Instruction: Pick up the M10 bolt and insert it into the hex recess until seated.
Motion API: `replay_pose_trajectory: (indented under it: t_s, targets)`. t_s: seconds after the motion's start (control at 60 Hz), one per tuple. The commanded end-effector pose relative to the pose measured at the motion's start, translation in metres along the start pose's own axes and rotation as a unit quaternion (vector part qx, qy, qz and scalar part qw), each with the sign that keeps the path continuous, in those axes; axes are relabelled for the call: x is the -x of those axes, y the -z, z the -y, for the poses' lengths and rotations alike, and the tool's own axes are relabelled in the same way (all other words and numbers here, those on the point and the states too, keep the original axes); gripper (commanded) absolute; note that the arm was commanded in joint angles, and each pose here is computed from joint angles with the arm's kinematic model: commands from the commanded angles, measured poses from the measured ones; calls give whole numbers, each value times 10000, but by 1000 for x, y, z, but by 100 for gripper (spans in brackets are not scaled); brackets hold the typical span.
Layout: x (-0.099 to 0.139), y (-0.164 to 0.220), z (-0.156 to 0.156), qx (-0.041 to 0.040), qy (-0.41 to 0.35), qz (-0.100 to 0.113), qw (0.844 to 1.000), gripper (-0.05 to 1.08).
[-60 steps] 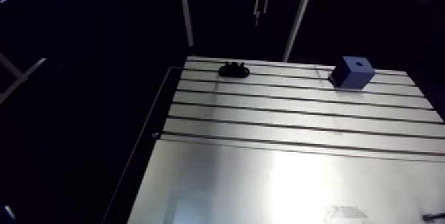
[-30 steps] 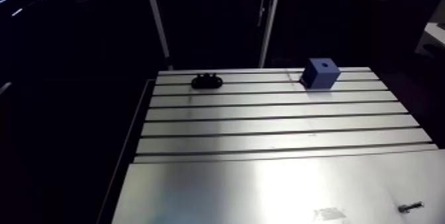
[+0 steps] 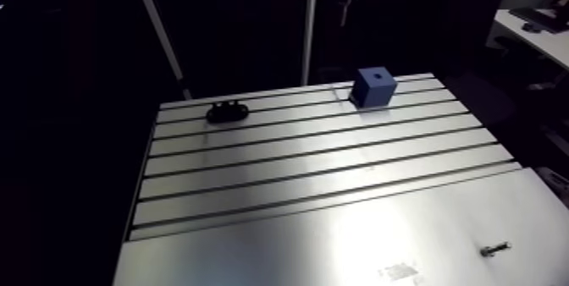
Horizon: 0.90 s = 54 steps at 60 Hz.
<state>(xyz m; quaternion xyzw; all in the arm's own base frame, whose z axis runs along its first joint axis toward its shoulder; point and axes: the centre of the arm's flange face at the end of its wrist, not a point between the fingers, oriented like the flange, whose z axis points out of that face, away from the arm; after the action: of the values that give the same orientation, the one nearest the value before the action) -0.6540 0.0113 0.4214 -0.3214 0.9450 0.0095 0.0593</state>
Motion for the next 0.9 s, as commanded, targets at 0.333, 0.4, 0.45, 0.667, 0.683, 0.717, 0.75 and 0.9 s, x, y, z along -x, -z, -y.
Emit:
replay_pose_trajectory:
  t_s: [0.333,0.4,0.45,0.667,0.683,0.717,0.75,0.9]
  targets:
    - [26,-24,-86,0,-135,200,9997,102]
    - [26,-23,-89,70,-223,139,9996,102]
    - [27,-23,-91,84,-271,128,9995,102]
    - [31,-29,-96,100,-372,92,9992,103]
    - [31,-29,-96,100,-372,92,9992,103]
    - [32,-29,-98,116,-383,79,9992,103]
    - [32,-33,-102,116,-404,77,9991,103]
    - [38,-49,-124,109,-513,87,9986,103]
